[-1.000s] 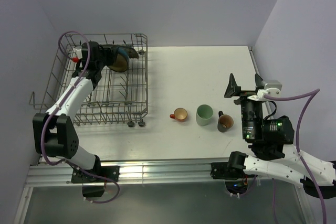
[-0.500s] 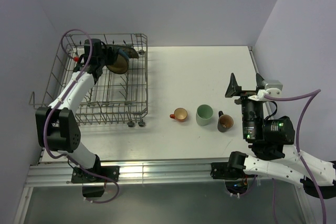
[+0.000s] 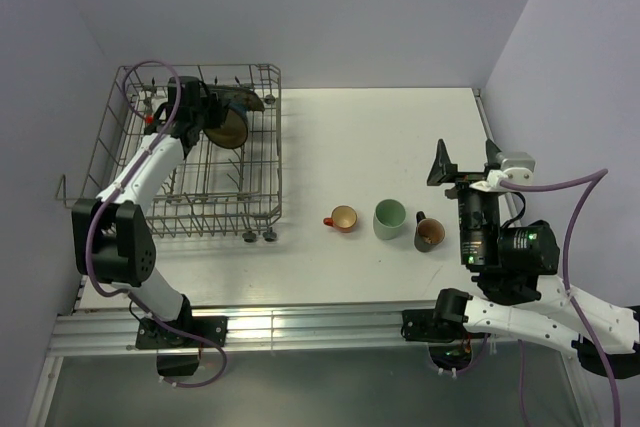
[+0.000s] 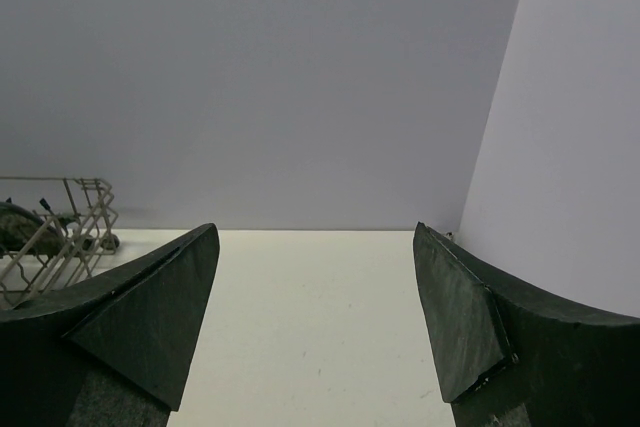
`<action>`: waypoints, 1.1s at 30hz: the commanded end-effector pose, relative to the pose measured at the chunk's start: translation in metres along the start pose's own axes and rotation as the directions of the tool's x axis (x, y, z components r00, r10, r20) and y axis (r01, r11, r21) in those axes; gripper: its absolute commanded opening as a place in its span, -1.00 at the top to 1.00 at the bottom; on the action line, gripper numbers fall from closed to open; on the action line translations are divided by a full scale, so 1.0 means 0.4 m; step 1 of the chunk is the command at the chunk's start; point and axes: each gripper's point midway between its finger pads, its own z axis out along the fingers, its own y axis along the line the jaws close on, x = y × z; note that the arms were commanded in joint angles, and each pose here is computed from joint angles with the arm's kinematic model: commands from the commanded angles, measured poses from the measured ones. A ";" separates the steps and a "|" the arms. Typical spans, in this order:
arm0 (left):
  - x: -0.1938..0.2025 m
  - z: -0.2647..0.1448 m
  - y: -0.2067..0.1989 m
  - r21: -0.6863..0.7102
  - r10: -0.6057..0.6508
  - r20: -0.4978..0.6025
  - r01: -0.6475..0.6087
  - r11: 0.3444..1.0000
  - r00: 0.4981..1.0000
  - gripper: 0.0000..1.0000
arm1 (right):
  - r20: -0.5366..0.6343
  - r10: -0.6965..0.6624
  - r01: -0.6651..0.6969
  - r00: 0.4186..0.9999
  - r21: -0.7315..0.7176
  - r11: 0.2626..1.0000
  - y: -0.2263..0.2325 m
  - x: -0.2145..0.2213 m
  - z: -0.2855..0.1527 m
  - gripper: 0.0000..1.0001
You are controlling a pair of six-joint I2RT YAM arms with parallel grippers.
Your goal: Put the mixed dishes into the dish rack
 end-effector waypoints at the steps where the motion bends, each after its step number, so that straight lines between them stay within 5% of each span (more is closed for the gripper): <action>1: 0.018 -0.060 -0.143 0.176 -0.055 -0.011 0.056 0.983 0.998 1.00 | 0.018 0.040 -0.040 0.999 0.017 0.999 -0.009 -0.026 0.007 -0.71; 33: -0.111 -0.055 -0.039 0.210 -0.357 0.029 0.343 0.915 0.934 1.00 | 0.047 0.001 -0.002 0.999 0.009 1.000 0.004 -0.046 0.025 -0.74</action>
